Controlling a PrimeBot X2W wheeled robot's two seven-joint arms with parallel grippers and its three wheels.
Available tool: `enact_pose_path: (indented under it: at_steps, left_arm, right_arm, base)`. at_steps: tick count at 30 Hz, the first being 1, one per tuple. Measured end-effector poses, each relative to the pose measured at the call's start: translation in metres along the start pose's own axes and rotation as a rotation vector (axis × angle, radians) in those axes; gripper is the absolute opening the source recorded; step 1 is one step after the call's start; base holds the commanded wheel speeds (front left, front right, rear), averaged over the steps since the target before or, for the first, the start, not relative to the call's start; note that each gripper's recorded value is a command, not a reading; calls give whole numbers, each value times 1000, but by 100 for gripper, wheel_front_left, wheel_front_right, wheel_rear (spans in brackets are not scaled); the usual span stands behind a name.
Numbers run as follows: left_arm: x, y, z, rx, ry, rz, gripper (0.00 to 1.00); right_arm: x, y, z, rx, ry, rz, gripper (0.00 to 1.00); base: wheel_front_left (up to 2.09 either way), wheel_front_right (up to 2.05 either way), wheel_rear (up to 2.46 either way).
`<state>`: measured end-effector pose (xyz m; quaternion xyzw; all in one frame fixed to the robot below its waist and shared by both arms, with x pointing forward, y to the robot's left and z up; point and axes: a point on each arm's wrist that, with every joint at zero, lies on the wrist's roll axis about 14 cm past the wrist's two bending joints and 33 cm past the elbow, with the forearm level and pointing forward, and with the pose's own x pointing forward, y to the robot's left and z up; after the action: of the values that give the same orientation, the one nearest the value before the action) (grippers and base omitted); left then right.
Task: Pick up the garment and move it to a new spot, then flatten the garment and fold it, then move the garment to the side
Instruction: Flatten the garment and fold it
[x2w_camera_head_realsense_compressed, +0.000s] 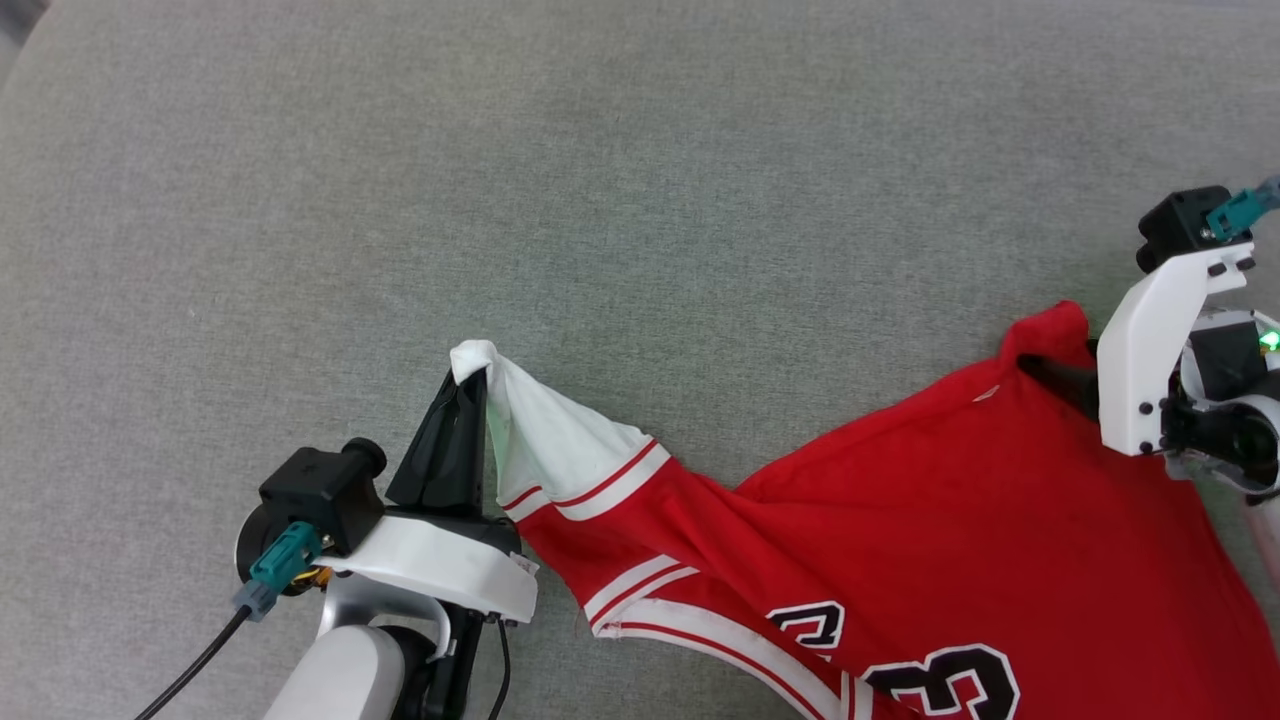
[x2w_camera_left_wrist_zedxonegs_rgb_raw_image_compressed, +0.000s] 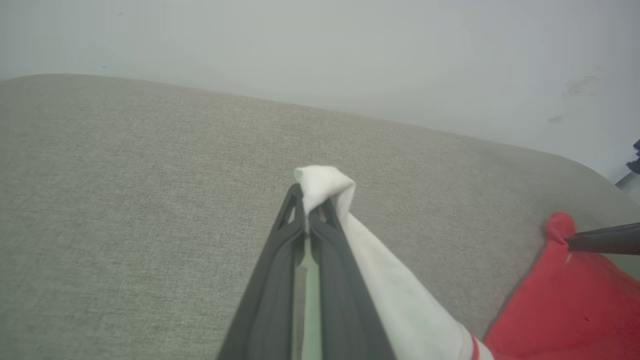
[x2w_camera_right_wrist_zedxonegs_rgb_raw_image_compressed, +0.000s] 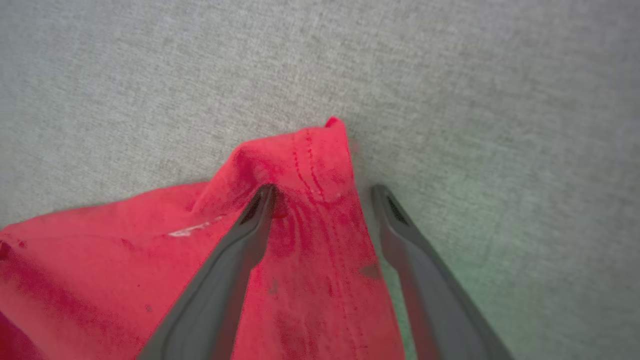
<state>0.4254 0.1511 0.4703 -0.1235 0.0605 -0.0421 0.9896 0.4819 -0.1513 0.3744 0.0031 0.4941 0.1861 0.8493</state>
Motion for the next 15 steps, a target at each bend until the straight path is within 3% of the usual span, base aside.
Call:
enact_pose_path:
  at_steps: [3,4,5,10,15]
  left_arm:
    - [0,6,-7,2,14,16,0]
    - [0,8,-9,3,19,23,0]
    - [-1,10,-10,3,22,26,0]
    - [-4,12,-7,1,17,28,0]
    - [-10,20,8,21,-18,44,0]
  right_arm:
    - [13,5,-4,-17,55,24,100]
    - [15,6,-5,-22,68,27,33]
    - [16,6,-6,-29,78,28,0]
    - [12,16,-7,-40,75,52,0]
    - [-6,20,7,-59,-25,46,0]
  base:
    - [0,0,0]
    - [0,0,0]
    - [0,0,0]
    - [0,0,0]
    - [0,0,0]
